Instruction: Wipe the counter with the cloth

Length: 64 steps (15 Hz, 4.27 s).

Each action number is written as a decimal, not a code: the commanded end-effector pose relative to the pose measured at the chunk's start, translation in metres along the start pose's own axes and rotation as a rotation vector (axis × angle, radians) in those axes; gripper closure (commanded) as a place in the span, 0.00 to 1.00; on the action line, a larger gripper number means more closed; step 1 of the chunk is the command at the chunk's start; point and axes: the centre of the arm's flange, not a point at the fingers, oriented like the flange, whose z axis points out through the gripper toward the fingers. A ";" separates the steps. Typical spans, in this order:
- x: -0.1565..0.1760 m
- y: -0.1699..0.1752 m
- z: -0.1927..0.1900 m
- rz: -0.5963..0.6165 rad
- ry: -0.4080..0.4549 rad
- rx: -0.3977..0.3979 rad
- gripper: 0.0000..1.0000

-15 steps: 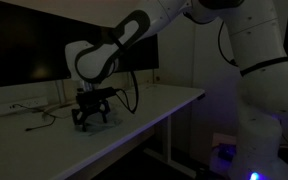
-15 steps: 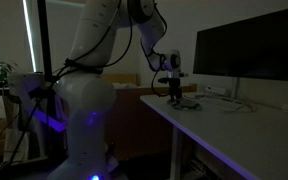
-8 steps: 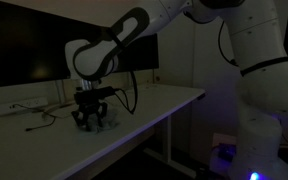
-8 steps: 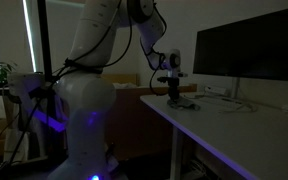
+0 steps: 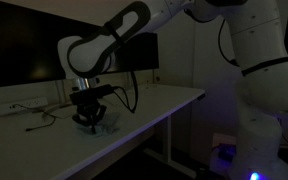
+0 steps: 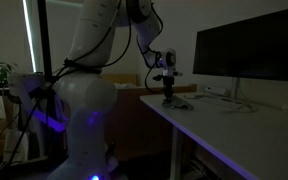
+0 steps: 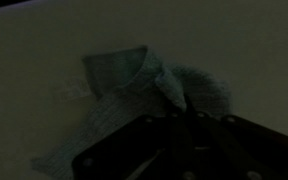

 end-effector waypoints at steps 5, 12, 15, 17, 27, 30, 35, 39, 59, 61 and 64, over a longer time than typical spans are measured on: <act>-0.075 -0.091 -0.010 -0.096 -0.010 -0.036 0.91; -0.083 -0.155 -0.026 -0.144 0.097 -0.013 0.91; -0.078 -0.174 -0.039 -0.167 0.131 0.003 0.92; -0.076 -0.174 -0.048 -0.163 0.120 0.015 0.92; -0.028 -0.087 -0.054 -0.029 0.068 -0.041 0.92; -0.021 -0.062 -0.045 0.012 0.025 -0.053 0.92; -0.011 -0.024 -0.029 0.071 -0.038 -0.064 0.92; 0.001 0.005 -0.024 0.120 -0.060 -0.057 0.92; 0.049 0.195 -0.050 0.288 -0.066 -0.057 0.91; 0.052 0.225 -0.055 0.311 -0.072 -0.041 0.92; 0.057 0.273 -0.057 0.306 -0.100 -0.043 0.92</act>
